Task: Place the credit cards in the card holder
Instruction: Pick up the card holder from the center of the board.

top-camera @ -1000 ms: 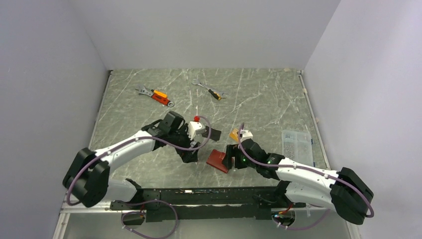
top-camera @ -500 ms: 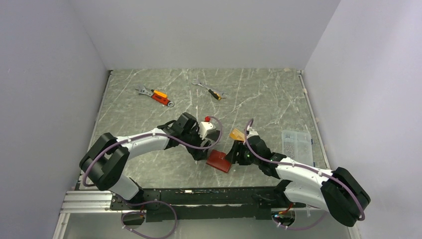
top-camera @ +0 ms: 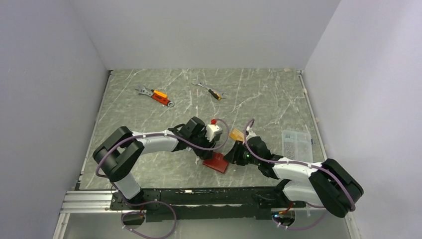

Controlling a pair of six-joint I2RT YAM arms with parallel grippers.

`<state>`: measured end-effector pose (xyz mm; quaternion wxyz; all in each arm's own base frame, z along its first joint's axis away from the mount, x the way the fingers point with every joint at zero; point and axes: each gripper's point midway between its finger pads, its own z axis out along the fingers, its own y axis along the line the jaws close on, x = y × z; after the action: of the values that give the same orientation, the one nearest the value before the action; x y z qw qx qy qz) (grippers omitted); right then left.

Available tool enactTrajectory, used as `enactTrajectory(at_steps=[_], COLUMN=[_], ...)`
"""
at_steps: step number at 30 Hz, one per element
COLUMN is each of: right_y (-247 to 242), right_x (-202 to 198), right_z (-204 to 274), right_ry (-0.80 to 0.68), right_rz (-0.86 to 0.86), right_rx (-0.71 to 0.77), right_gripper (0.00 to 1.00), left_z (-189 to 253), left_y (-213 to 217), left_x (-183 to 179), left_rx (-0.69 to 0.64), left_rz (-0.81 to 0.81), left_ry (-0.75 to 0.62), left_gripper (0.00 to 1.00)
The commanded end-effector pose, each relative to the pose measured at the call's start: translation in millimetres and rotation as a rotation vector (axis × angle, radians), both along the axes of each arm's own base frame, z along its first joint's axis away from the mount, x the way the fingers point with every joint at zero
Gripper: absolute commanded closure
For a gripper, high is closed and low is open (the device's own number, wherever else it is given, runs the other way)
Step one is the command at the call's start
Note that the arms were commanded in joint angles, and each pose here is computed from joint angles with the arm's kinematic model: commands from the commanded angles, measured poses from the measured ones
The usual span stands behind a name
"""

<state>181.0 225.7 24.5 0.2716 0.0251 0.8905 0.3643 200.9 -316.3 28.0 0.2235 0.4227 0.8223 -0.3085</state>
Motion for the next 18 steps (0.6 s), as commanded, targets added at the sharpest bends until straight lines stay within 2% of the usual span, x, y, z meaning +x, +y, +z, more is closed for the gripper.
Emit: enactTrajectory(at_steps=[1,3,6,10,12,14,15,16,17,18], right_y=[4,7,11,13,14,15,16,17,18,18], right_x=[-23,-26,-27,-25,-22,-18,-16,-16,-16,-16], right_z=[-16,-12,-5,10,20,30,35,39,43,45], right_ry=[0.085,0.088,0.079,0.041,0.012,-0.015,-0.030,-0.040,-0.050,-0.054], right_rz=[0.054,0.076,0.099,0.111,0.109,0.112,0.114,0.123,0.128,0.138], right_rx=[0.051,0.091,0.140,0.188,0.216,0.232,0.238,0.244,0.245,0.239], right_gripper=[0.64,0.71,0.75,0.88,0.99,1.00,1.00,1.00,1.00,1.00], left_z=[-13,-12,-3,18,26,32,35,41,50,60], left_y=[0,0,-2,-7,-10,-11,-11,-10,-9,-7], left_x=[-5,-6,-7,-10,-14,-18,-19,-18,-13,-9], left_rx=[0.008,0.003,-0.024,-0.092,-0.122,-0.138,-0.148,-0.163,-0.184,-0.215], left_rz=[0.021,0.016,-0.003,-0.036,-0.054,-0.078,-0.091,-0.101,-0.102,-0.105], left_ry=[0.037,0.029,0.016,0.021,0.029,0.044,0.052,0.063,0.071,0.084], left_gripper=[0.62,0.78,0.98,1.00,1.00,0.93,0.78,0.72,0.58,0.37])
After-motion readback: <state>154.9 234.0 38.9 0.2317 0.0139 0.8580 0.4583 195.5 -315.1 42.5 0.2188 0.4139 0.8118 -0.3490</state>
